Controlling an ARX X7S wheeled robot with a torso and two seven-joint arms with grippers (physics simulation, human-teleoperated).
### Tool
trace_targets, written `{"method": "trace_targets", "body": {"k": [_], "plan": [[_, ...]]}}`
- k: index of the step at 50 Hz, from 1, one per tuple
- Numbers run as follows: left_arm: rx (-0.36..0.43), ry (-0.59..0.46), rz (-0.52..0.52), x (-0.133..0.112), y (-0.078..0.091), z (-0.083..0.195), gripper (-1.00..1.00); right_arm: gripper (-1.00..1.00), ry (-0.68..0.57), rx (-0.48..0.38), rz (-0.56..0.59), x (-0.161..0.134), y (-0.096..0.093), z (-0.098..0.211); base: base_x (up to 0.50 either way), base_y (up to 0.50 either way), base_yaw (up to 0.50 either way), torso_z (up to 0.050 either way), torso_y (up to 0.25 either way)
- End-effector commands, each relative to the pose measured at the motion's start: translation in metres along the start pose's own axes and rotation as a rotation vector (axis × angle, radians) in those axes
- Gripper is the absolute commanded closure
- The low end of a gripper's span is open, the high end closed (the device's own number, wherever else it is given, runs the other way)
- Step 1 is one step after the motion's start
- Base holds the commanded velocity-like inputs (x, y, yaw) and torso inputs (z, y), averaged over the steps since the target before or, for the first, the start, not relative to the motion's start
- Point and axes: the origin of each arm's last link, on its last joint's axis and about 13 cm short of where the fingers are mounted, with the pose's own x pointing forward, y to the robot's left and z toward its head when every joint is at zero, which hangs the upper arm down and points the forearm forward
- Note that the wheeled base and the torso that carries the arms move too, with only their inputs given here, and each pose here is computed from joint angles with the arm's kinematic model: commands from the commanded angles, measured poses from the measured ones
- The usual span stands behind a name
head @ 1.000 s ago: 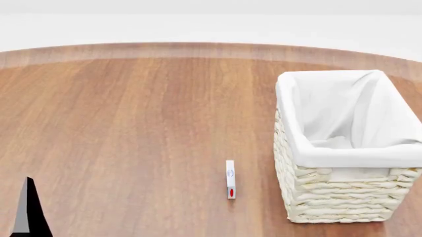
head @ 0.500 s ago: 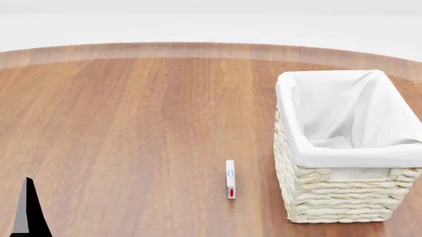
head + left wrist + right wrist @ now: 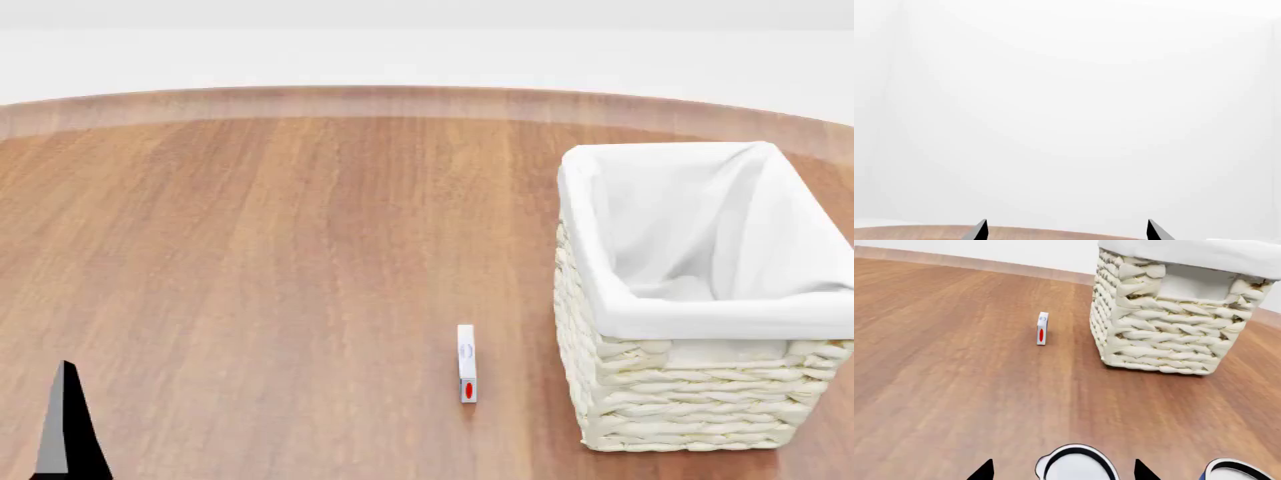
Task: Pick up the tomato sauce, and put it in the basket.
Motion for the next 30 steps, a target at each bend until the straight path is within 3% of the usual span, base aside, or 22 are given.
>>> {"method": "trace_targets", "body": {"k": [1,30], "plan": [[0.004,0.001,-0.008,0.000,-0.002,-0.001,-1.00,-1.00,0.001,-0.005,-0.014,0.002,-0.004,-0.002,0.00,0.00,0.00,0.000,0.000],[0.015,0.006,-0.010,0.000,-0.003,-0.002,-1.00,-1.00,0.063,0.020,0.004,0.007,0.001,-0.024,0.00,0.00,0.00,0.000,0.000]]}}
